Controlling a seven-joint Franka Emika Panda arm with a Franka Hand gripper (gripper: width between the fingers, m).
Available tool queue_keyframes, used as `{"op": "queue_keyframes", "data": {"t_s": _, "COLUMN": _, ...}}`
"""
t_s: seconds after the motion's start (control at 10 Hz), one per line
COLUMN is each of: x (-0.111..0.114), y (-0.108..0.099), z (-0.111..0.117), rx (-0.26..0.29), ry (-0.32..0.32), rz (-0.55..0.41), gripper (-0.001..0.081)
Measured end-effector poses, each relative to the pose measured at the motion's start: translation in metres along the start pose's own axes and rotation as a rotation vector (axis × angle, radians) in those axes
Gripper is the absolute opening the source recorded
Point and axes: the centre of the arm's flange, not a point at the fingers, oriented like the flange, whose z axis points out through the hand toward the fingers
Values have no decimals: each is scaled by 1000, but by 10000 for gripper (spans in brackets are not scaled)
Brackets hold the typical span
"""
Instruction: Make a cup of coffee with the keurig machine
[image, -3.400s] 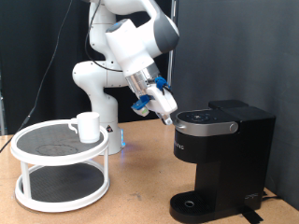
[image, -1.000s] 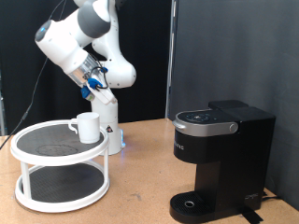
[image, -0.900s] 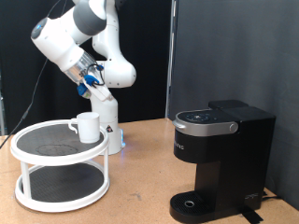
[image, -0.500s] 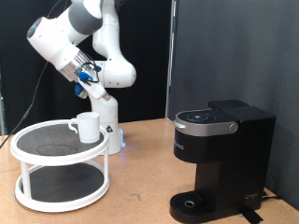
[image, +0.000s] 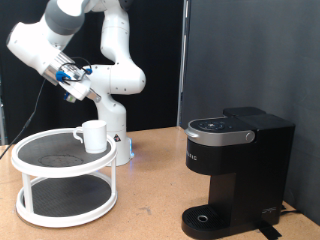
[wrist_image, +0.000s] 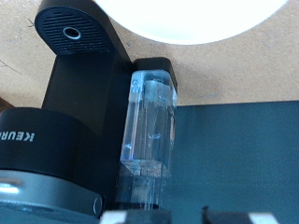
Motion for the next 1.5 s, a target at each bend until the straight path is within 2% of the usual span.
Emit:
{"op": "queue_keyframes", "data": {"t_s": 0.3, "x": 6, "y": 3, "z": -34, "rx": 12, "ry": -41, "rz": 5, "gripper": 0}}
{"op": "queue_keyframes", "data": {"t_s": 0.6, "x": 10, "y": 6, "z": -54, "rx": 21, "ry": -55, "rz": 4, "gripper": 0}}
{"op": "queue_keyframes", "data": {"t_s": 1.1, "x": 24, "y": 0, "z": -57, "rx": 63, "ry": -48, "rz": 21, "gripper": 0}}
{"op": "queue_keyframes", "data": {"t_s": 1.2, "x": 29, "y": -3, "z": -53, "rx": 73, "ry": -48, "rz": 32, "gripper": 124}}
{"op": "queue_keyframes", "data": {"t_s": 1.3, "x": 35, "y": -6, "z": -48, "rx": 85, "ry": -38, "rz": 40, "gripper": 289}}
{"op": "queue_keyframes", "data": {"t_s": 1.4, "x": 41, "y": -9, "z": -40, "rx": 96, "ry": -25, "rz": 44, "gripper": 289}}
{"op": "queue_keyframes", "data": {"t_s": 1.5, "x": 48, "y": -13, "z": -32, "rx": 109, "ry": -19, "rz": 46, "gripper": 429}}
